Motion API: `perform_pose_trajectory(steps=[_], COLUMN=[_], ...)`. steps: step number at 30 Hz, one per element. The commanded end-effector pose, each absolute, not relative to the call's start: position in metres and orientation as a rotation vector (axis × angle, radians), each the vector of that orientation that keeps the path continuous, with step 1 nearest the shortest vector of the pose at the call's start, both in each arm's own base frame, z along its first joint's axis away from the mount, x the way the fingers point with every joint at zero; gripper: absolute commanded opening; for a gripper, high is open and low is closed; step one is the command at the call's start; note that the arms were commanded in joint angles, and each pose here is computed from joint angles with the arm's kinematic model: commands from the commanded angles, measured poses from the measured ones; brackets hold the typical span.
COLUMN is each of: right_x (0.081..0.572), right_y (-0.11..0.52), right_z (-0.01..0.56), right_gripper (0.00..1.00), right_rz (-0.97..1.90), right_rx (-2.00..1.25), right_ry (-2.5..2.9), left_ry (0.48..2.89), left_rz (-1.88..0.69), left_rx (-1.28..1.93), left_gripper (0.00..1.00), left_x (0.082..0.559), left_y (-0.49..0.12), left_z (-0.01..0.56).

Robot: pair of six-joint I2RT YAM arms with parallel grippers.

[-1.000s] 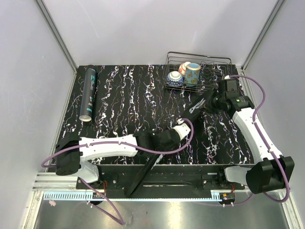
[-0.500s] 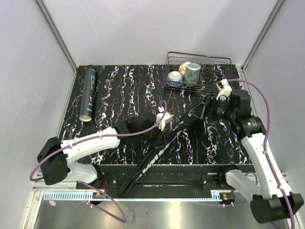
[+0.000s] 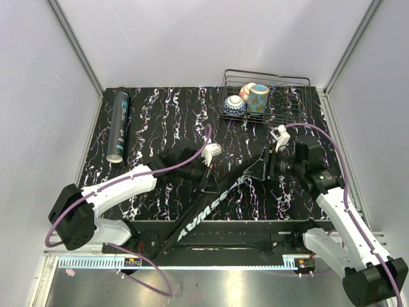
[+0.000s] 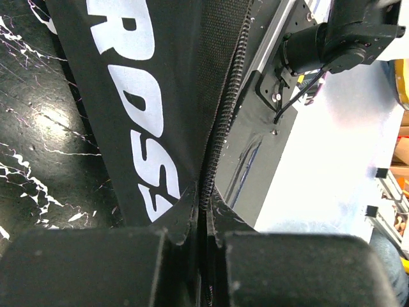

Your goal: Pack up the badminton gear

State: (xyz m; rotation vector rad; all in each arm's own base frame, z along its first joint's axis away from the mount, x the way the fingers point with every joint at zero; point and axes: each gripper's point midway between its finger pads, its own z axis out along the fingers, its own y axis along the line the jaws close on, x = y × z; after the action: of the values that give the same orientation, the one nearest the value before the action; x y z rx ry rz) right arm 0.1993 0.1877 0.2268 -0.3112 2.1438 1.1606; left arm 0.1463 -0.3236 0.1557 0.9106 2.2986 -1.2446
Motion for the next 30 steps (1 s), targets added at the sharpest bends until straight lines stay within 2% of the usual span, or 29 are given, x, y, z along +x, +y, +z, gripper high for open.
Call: perform_pose_trajectory(steps=[1, 8, 15, 20, 23, 26, 29, 30], right_x=[0.201, 0.21, 0.213, 0.212, 0.212, 0.213, 0.214, 0.215], right_y=[0.196, 0.208, 0.218, 0.224, 0.225, 0.225, 0.223, 0.223], right_z=[0.234, 0.221, 0.213, 0.21, 0.213, 0.217, 0.216, 0.215], right_gripper=[0.59, 0.59, 0.55, 0.41, 0.38, 0.29, 0.16, 0.06], right_rz=[1.187, 1.232, 1.249, 1.26, 1.273, 1.269, 1.256, 1.254], right_rx=[-0.343, -0.336, -0.342, -0.342, -0.345, -0.337, -0.315, -0.304], right_ry=[2.077, 2.088, 2.103, 2.106, 2.09, 2.081, 2.085, 2.091], left_ry=[2.155, 2.137, 2.128, 2.121, 2.126, 2.127, 2.131, 2.137], left_rz=[-1.42, -1.456, -1.481, -1.492, -1.495, -1.493, -1.492, -1.488], left_rx=[0.957, 0.96, 0.972, 0.978, 0.98, 0.979, 0.977, 0.978], left_gripper=[0.0, 0.0, 0.0, 0.0, 0.0, 0.0, 0.0, 0.0], left_x=[0.145, 0.143, 0.14, 0.139, 0.139, 0.139, 0.14, 0.139], left_y=[-0.338, -0.338, -0.339, -0.339, -0.339, -0.338, -0.338, -0.337], left_z=[0.188, 0.193, 0.195, 0.196, 0.194, 0.193, 0.192, 0.191])
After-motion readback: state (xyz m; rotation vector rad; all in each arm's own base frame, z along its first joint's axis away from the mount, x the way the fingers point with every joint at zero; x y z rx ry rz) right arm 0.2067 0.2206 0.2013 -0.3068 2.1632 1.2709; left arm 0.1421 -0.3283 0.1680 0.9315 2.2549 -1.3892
